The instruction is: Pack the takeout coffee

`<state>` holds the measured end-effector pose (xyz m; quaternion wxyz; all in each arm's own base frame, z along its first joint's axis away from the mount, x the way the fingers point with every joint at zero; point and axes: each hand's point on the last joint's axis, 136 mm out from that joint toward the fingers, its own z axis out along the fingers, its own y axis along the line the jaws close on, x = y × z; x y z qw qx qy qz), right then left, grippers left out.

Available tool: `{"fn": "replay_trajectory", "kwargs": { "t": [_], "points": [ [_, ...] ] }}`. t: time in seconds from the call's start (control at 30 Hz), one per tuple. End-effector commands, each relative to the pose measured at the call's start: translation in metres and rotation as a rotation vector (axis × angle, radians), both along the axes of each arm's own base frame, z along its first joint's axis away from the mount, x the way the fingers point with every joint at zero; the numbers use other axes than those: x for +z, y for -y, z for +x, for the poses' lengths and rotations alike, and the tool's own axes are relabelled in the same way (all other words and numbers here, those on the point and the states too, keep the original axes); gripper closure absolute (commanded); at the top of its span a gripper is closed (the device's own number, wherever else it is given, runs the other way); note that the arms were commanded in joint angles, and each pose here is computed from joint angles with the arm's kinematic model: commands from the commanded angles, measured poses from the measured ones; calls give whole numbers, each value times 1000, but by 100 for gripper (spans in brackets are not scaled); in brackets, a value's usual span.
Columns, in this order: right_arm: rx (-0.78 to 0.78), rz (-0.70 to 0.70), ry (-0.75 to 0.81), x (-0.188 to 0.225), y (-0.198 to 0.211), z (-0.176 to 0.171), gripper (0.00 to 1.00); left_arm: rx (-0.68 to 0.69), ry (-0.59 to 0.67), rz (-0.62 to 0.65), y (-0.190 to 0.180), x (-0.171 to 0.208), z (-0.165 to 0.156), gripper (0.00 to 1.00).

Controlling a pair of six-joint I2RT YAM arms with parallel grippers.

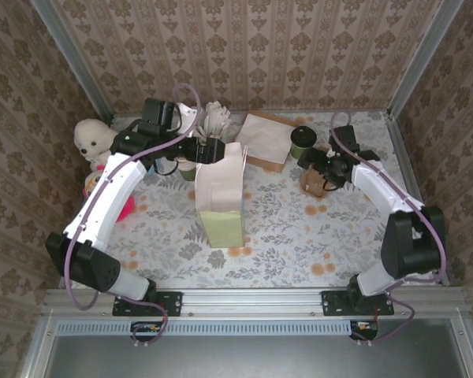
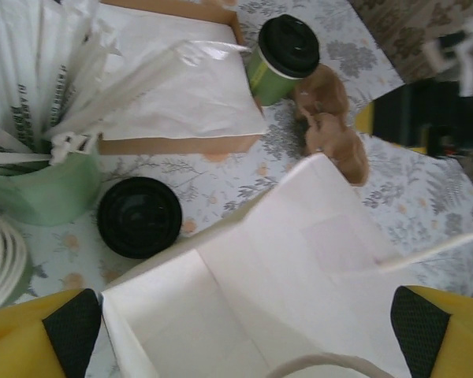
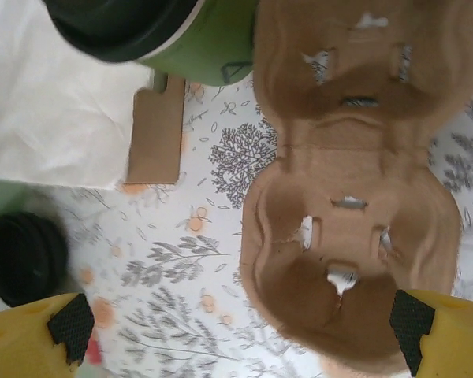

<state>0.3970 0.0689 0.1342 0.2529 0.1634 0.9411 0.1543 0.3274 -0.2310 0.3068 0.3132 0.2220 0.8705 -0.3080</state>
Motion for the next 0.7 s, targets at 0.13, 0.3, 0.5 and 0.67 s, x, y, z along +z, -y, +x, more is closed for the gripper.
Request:
{"fn": "replay_trajectory", "kwargs": {
  "t": [0.13,0.3,0.5,0.67],
  "points": [
    [868,-329,84,-16,4,4,6,-24,-28,-92,26,5,8,3],
    [1056,-417,-40,-44,23,20,10,-112,-44,-101,52,0,7,2],
    [1201,-507,-111,-75,36,31,12,-234,-27,-114,87,2,7,1],
    [1256,-535,-119,-97,36,27,15,-290,-61,-153,110,4,22,1]
  ]
}}
